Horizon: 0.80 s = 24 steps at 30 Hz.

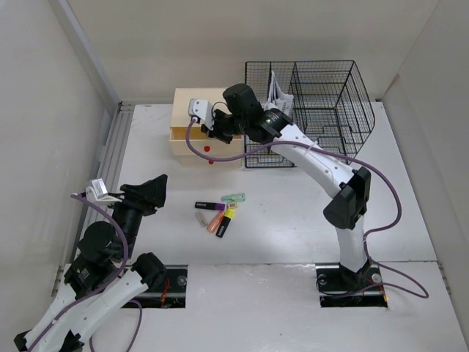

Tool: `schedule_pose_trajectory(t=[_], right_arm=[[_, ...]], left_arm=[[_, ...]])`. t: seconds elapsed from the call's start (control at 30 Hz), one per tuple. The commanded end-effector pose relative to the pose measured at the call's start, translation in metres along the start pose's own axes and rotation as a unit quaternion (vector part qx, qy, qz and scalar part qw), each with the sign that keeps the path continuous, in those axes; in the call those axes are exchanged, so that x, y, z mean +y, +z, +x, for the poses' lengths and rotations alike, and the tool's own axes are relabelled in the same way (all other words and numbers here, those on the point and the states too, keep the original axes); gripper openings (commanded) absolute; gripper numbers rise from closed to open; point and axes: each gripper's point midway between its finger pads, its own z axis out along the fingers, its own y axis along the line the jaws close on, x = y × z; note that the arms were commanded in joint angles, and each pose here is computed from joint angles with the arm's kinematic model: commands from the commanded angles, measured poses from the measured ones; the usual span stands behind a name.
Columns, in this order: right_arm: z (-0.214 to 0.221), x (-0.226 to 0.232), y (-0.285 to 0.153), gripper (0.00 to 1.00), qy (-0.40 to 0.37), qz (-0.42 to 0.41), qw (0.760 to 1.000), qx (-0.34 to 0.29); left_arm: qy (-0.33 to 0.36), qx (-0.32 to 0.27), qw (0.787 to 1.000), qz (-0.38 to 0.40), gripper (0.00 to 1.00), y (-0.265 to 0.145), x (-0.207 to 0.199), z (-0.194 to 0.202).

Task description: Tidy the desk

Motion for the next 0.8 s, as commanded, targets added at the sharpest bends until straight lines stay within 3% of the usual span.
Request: schedule_pose_trajectory(t=[0.0, 0.23, 0.37, 0.43, 0.53, 0.57, 0.63, 0.7, 0.77], right_arm=[[-0.035, 0.001, -0.018, 0.03, 0.002, 0.000, 0.998, -0.057], [-0.030, 0.070, -0.017, 0.00, 0.009, -0.171, 0.981, -0.090], [0.000, 0.070, 0.002, 0.00, 0.019, -0.149, 0.988, -0.037], [0.012, 0.056, 0.015, 0.00, 0.047, -0.085, 0.995, -0.018], [0.034, 0.014, 0.024, 0.00, 0.057, 0.080, 0.995, 0.020], [0.037, -0.018, 0.018, 0.00, 0.053, 0.178, 0.982, 0.033], [0.042, -0.037, 0.009, 0.00, 0.059, 0.254, 0.964, 0.048], [0.053, -0.053, 0.005, 0.00, 0.064, 0.307, 0.947, 0.073], [0.044, -0.065, -0.001, 0.00, 0.064, 0.338, 0.937, 0.056]], left_arm=[[-0.009, -0.012, 1.000, 0.015, 0.62, 0.000, -0.010, -0.010], [-0.009, -0.012, 1.000, 0.015, 0.62, 0.000, -0.010, -0.010], [-0.009, -0.012, 1.000, 0.015, 0.62, 0.000, -0.010, -0.010], [-0.006, -0.009, 1.000, 0.013, 0.62, 0.001, -0.008, -0.007], [-0.010, -0.008, 1.000, 0.012, 0.62, 0.002, -0.008, -0.004], [-0.017, -0.006, 1.000, 0.018, 0.62, 0.003, -0.011, -0.003], [-0.021, -0.001, 1.000, 0.013, 0.62, 0.007, -0.009, 0.005], [-0.032, -0.002, 0.999, 0.024, 0.62, 0.010, -0.013, 0.008], [-0.042, 0.003, 0.999, 0.026, 0.61, 0.014, -0.011, 0.019]])
